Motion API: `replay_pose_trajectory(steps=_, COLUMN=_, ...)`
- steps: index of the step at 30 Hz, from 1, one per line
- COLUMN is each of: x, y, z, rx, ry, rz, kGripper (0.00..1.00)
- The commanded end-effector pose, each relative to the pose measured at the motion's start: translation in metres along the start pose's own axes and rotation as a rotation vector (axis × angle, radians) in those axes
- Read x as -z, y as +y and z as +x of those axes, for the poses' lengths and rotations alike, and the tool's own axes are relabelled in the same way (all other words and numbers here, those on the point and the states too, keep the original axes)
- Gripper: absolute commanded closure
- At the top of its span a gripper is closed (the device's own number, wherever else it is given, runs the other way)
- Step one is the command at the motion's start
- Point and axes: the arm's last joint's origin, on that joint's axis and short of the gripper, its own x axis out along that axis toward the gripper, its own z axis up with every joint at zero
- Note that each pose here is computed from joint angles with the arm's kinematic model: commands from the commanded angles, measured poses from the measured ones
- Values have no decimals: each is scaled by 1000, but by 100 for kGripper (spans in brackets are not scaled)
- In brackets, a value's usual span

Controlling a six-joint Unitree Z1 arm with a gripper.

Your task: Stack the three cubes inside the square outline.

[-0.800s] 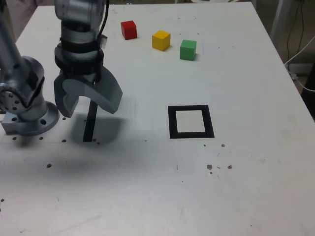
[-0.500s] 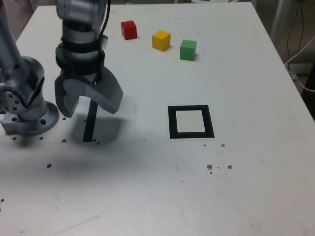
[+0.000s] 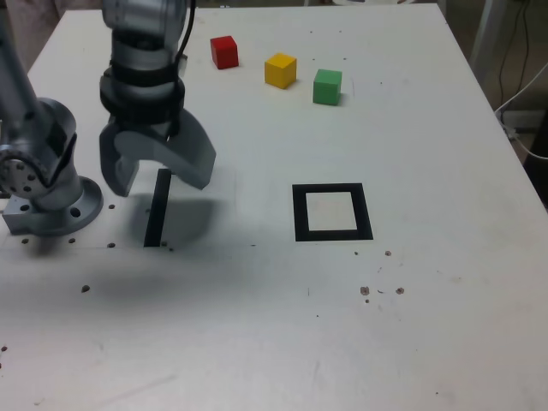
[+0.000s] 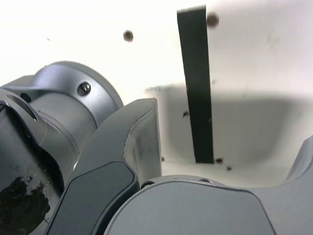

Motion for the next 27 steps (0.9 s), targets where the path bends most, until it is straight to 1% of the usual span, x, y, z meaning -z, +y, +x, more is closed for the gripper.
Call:
replay_pose_trajectory(steps=1, x=-1, y=8, z=-5, rx=-14, ry=-15, rz=-46, kGripper=1)
replay_pose_trajectory(steps=4, x=-3, y=23, z=-13, rx=-32, ry=-26, rz=-106, kGripper=1)
replay_pose_trajectory(steps=7, x=-5, y=40, z=-22, rx=-44, ry=-37, rz=-156, kGripper=1)
replay_pose_trajectory(steps=11, x=-8, y=63, z=-34, rx=-50, ry=-55, rz=-217, kGripper=1)
replay_pose_trajectory(steps=14, x=-12, y=82, z=-41, rx=-55, ry=-60, rz=-266, kGripper=1)
replay_pose_trajectory(steps=18, x=-22, y=113, z=-46, rx=-56, ry=-49, rz=-344, kGripper=1)
replay_pose_trajectory(steps=23, x=-32, y=155, z=-47, rx=-47, ry=-27, rz=-433, kGripper=1)
replay_pose_trajectory(steps=27, x=-38, y=190, z=-48, rx=-39, ry=-13, rz=-484, kGripper=1)
